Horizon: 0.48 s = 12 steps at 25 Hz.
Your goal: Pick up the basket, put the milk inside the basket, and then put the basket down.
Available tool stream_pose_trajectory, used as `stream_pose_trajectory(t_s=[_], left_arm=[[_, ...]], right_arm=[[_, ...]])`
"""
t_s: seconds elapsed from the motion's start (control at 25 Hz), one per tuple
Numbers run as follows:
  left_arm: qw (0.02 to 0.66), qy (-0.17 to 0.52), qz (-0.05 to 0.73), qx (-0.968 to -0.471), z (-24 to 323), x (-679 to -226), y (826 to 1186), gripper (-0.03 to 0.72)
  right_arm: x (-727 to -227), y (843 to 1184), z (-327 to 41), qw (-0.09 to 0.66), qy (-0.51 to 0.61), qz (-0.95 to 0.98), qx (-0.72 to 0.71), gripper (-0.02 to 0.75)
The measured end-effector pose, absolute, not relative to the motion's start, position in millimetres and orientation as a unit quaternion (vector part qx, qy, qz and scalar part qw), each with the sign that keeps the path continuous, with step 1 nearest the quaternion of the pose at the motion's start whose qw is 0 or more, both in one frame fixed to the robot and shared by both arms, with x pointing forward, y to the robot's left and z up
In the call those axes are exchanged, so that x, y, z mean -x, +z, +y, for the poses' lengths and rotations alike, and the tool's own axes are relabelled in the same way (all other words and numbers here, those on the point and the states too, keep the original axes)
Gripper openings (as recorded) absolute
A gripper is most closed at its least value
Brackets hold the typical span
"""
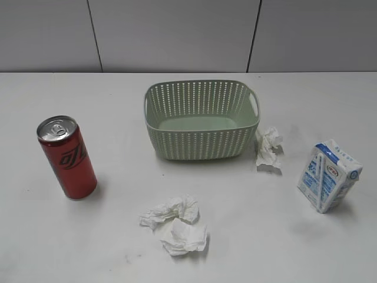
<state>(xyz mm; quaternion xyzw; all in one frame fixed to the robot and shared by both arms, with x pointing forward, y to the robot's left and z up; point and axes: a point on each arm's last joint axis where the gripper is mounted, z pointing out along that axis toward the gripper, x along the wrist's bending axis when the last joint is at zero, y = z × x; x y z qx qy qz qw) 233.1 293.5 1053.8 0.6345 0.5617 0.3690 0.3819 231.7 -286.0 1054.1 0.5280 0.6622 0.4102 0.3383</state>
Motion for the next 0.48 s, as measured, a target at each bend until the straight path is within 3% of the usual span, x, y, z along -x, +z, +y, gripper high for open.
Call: stream_pose_trajectory(t_s=[0.48], left_arm=[[0.382,0.369,0.562,-0.634,293.5,-233.1,1053.8,0.521]], right_arm=[[-231.7,1054.1,-286.0,0.338,0.410,0.662,-0.528,0.539]])
